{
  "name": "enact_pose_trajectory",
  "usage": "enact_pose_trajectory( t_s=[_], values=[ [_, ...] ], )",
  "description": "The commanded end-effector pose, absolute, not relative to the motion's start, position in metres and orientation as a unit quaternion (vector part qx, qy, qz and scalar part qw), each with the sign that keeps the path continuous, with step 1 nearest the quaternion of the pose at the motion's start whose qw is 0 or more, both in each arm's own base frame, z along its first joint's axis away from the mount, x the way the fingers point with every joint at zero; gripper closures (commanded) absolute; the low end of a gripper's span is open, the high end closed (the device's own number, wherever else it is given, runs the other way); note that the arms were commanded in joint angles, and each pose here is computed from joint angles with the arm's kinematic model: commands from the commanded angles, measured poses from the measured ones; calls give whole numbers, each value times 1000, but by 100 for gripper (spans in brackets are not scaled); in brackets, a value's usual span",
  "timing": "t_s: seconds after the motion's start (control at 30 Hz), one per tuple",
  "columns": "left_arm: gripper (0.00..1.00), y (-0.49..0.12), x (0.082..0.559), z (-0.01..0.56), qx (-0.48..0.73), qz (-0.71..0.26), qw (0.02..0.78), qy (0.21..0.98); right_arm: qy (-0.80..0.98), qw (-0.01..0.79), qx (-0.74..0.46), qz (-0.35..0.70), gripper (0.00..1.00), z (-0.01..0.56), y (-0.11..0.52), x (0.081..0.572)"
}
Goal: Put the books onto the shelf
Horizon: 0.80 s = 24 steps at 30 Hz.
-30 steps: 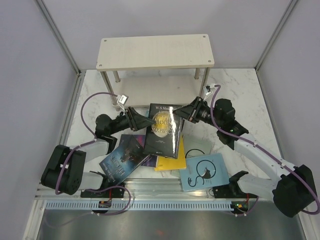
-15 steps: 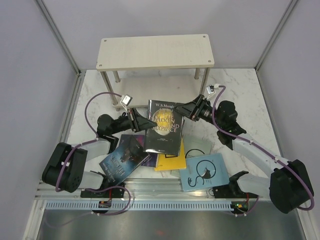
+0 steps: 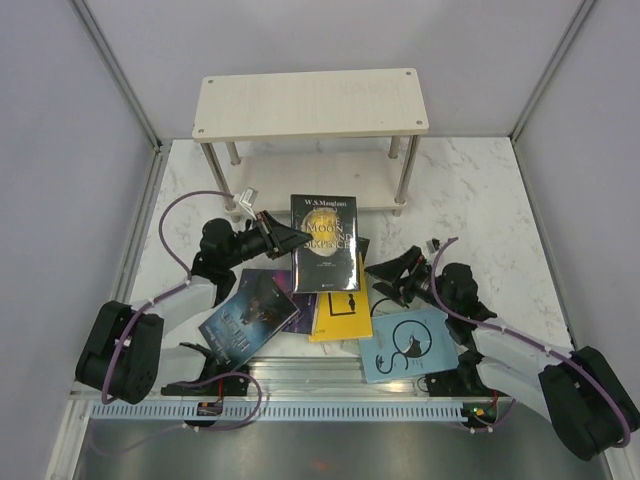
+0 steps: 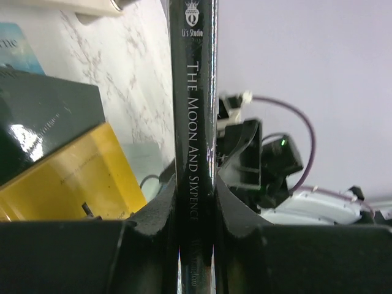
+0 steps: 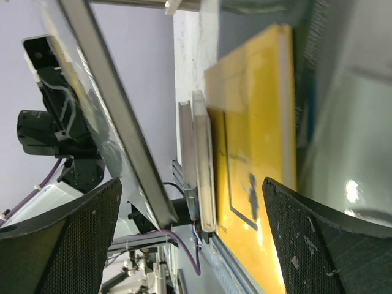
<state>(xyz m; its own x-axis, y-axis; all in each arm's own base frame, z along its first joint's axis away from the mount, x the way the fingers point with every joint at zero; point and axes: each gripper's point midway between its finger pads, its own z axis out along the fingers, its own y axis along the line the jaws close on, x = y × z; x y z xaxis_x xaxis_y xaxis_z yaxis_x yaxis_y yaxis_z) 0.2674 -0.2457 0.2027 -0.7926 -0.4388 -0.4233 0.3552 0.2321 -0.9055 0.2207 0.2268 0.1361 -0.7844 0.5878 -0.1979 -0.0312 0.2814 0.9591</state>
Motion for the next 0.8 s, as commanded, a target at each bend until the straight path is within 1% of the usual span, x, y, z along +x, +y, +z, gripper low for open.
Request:
enact_pose_trajectory(
  t_s=[0.0,0.1,0.17,0.2,0.23,0.33,0.4,0.43,0.5,0.53,0.63,0.67,0.77],
  values=[
    [98,-242,290,254,-24,-619,401,675,694,297,209,621,2,160,218,215],
    [98,-243,297,253,-40,-625,396,671,687,301,209,627,2,164,216,209],
    [98,-247,299,246,-52,-633,379,672,680,308,206,633,2,172,215,208],
    [98,-247,300,252,-49,-642,387,661,676,311,207,636,2,176,215,208],
    [98,-249,301,245,-60,-646,374,663,670,315,205,640,2,180,215,209],
    [98,-252,301,241,-66,-656,371,655,658,323,203,649,2,190,216,211],
    [98,-257,302,233,-76,-662,355,656,654,326,196,654,2,197,219,212],
    [98,-259,301,238,-75,-672,354,646,659,321,199,650,2,192,221,214],
    [98,-264,304,228,-83,-679,337,646,655,319,195,656,2,193,226,214],
    [98,-265,302,239,-81,-698,338,626,661,313,200,652,2,187,228,216],
    [98,-268,306,230,-100,-717,312,616,663,304,205,652,3,179,232,215],
    [98,-268,304,236,-92,-728,319,600,664,302,209,652,3,178,233,215],
    [98,-272,305,224,-101,-730,300,606,662,304,209,653,5,179,235,216]
  ],
)
